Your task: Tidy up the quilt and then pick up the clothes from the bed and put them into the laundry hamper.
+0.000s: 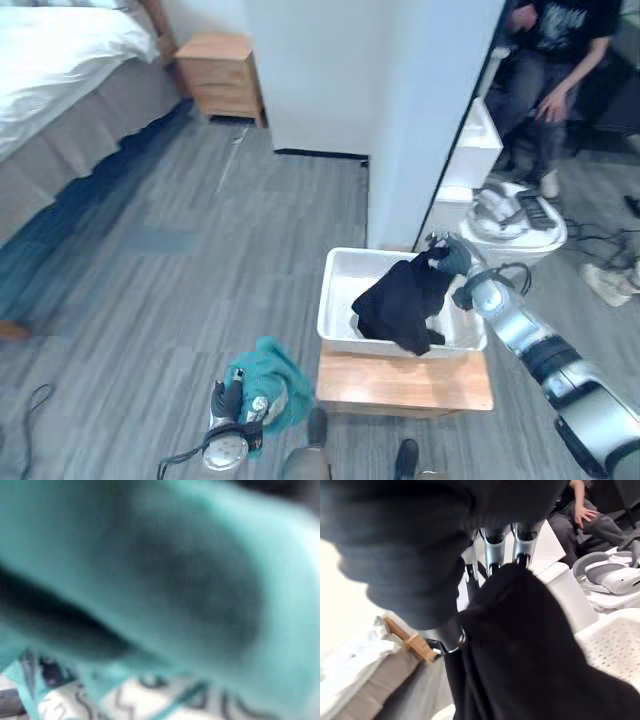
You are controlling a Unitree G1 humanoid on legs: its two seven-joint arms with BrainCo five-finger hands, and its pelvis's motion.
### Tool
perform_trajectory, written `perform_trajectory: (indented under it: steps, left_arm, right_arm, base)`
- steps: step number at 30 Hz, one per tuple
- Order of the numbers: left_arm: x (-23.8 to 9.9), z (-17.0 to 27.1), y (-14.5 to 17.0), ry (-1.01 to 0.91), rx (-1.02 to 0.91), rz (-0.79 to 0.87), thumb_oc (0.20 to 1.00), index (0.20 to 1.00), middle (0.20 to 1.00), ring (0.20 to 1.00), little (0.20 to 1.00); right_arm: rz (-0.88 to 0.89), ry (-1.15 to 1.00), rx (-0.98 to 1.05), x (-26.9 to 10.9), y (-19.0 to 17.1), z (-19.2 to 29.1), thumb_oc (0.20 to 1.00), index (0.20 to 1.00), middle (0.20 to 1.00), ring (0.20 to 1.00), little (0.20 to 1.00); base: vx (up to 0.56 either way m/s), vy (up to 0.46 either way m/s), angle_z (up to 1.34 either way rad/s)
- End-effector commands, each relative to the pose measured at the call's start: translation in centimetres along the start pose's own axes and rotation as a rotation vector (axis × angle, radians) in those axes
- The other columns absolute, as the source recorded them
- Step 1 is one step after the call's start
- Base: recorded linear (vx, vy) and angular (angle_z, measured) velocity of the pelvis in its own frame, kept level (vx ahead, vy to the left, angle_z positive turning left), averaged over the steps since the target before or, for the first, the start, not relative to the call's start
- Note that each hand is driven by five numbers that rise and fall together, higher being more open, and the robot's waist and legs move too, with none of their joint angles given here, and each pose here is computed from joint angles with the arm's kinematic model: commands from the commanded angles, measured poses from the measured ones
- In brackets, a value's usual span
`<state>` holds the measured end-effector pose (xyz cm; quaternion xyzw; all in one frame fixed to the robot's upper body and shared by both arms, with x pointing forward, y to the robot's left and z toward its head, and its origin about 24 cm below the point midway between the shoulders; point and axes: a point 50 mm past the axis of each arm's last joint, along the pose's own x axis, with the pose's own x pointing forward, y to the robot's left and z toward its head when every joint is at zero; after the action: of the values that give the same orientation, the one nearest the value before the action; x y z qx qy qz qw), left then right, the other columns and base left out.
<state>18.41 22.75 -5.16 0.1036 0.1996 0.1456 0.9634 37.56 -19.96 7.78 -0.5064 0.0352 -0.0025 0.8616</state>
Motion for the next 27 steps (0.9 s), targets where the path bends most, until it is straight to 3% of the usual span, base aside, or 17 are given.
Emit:
perform_trajectory:
  steps: [1, 4, 6, 7, 10, 11, 16, 20, 21, 26, 27]
  left_arm:
    - [2.5, 10.7, 0.8, -0.479, 0.004, 0.002, 0.2, 0.2, 0.2, 0.2, 0.2]
    - [2.0, 13.8, 0.7, -0.619, -0.017, -0.007, 0.2, 0.2, 0.2, 0.2, 0.2]
    - [0.6, 17.4, 0.8, -0.789, -0.043, -0.028, 0.2, 0.2, 0.2, 0.2, 0.2]
    - [0.6, 17.3, 0.8, -0.787, -0.041, -0.03, 0.2, 0.2, 0.2, 0.2, 0.2]
    - [0.2, 19.0, 1.3, -0.853, -0.016, -0.031, 0.2, 0.2, 0.2, 0.2, 0.2]
    - [0.2, 19.0, 1.3, -0.853, -0.015, -0.034, 0.2, 0.2, 0.2, 0.2, 0.2]
    - [2.4, 18.8, -1.0, -0.776, 0.107, -0.016, 0.2, 0.2, 0.2, 0.2, 0.2]
    - [3.4, 17.9, -2.1, -0.716, 0.167, -0.02, 0.2, 0.2, 0.2, 0.2, 0.2]
    - [4.5, 16.2, -3.3, -0.632, 0.271, -0.037, 0.2, 0.2, 0.2, 0.2, 0.2]
    - [5.9, 15.5, -4.8, -0.566, 0.312, -0.007, 0.2, 0.2, 0.2, 0.2, 0.2]
    - [6.9, 14.8, -5.5, -0.494, 0.323, 0.021, 1.0, 1.0, 1.0, 1.0, 1.0]
  right_arm:
    - [-0.282, -0.066, -0.136, 1.5, -8.1, 1.7, 1.0, 1.0, 1.0, 1.0, 1.0]
    - [-0.272, -0.035, -0.16, 1.2, -7.7, 0.5, 1.0, 1.0, 1.0, 1.0, 1.0]
    - [-0.217, -0.036, -0.22, -0.4, -5.1, -1.4, 1.0, 1.0, 1.0, 1.0, 1.0]
    - [-0.215, -0.034, -0.22, -0.5, -5.0, -1.5, 1.0, 1.0, 1.0, 1.0, 1.0]
    - [-0.11, 0.036, -0.254, -5.2, -1.9, -6.9, 1.0, 1.0, 1.0, 1.0, 1.0]
    - [-0.11, 0.039, -0.253, -5.3, -2.0, -7.0, 1.0, 1.0, 1.0, 1.0, 1.0]
    - [-0.004, 0.162, -0.204, -13.0, 1.7, -11.9, 1.0, 1.0, 1.0, 1.0, 1.0]
    - [0.003, 0.182, -0.183, -14.3, 2.1, -12.5, 1.0, 1.0, 1.0, 1.0, 1.0]
    - [0.039, 0.176, -0.152, -16.1, 3.4, -12.4, 1.0, 1.0, 1.0, 1.0, 1.0]
    - [0.035, 0.133, -0.125, -15.5, 4.4, -11.1, 1.0, 1.0, 1.0, 1.0, 1.0]
    - [0.043, 0.128, -0.114, -15.5, 5.3, -10.7, 1.0, 1.0, 1.0, 1.0, 1.0]
  base:
    - [-0.02, -0.002, 0.49]
    - [-0.01, 0.004, 0.27]
    - [0.02, 0.006, -0.09]
    - [0.09, 0.007, -0.11]
    - [0.07, 0.008, -0.36]
    - [0.1, 0.007, -0.52]
    - [0.06, 0.007, -0.46]
    - [-0.01, 0.008, -0.6]
    - [-0.03, 0.044, -0.58]
    - [-0.1, 0.034, -0.53]
    - [-0.13, 0.006, -0.31]
